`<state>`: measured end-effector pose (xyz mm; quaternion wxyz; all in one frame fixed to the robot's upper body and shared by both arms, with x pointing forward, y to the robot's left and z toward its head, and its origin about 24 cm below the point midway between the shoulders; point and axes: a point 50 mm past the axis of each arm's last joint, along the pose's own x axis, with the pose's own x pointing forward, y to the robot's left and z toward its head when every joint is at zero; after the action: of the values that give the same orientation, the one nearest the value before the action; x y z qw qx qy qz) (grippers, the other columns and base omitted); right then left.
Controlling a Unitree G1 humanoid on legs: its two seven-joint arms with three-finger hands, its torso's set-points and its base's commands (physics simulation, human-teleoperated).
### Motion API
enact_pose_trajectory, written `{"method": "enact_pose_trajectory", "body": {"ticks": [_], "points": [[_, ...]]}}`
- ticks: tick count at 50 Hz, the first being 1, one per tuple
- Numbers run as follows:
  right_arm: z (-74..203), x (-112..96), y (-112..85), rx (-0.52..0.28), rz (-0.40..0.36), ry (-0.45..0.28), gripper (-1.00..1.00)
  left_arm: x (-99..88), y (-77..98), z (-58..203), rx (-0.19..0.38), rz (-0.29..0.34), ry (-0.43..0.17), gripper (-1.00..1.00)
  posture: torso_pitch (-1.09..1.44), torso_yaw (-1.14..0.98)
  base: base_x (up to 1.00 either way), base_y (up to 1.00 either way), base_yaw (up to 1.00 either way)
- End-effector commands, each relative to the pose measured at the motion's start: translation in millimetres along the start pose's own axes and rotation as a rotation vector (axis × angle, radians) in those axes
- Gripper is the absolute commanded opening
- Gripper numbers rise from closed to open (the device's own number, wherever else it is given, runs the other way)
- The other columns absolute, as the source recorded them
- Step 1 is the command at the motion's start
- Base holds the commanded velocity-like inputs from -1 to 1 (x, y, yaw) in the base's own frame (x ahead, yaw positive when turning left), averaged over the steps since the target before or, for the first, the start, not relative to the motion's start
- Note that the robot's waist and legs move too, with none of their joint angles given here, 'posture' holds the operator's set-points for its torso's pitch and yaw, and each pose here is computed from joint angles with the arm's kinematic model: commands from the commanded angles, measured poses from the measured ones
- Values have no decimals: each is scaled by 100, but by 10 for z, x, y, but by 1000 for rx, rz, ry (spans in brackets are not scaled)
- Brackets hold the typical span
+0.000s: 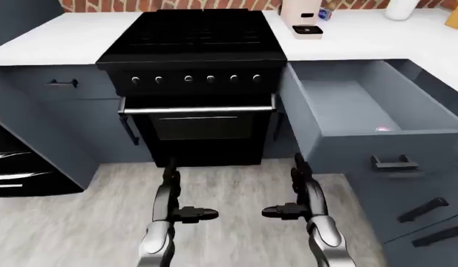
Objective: Close the right drawer.
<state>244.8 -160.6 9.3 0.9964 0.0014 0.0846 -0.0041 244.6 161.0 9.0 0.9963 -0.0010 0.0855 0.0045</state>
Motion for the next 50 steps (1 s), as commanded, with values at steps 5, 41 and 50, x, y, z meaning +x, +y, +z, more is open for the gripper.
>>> {"method": "enact_pose_trajectory", "body": {"ticks": [5,41,50], "points": [[477,-45,-35,1,-12,-272,100,-56,-17,480,39,2,-283,100,0,0,0,0,0],[1778,-1128,84,-249,-67,-1013,100,-1347,40,1747,119,161,-1160,100,0,0,0,0,0],[1735,-1076,101,-320,-93,-1007,100,-1445,49,1819,108,160,-1196,100,0,0,0,0,0]]}}
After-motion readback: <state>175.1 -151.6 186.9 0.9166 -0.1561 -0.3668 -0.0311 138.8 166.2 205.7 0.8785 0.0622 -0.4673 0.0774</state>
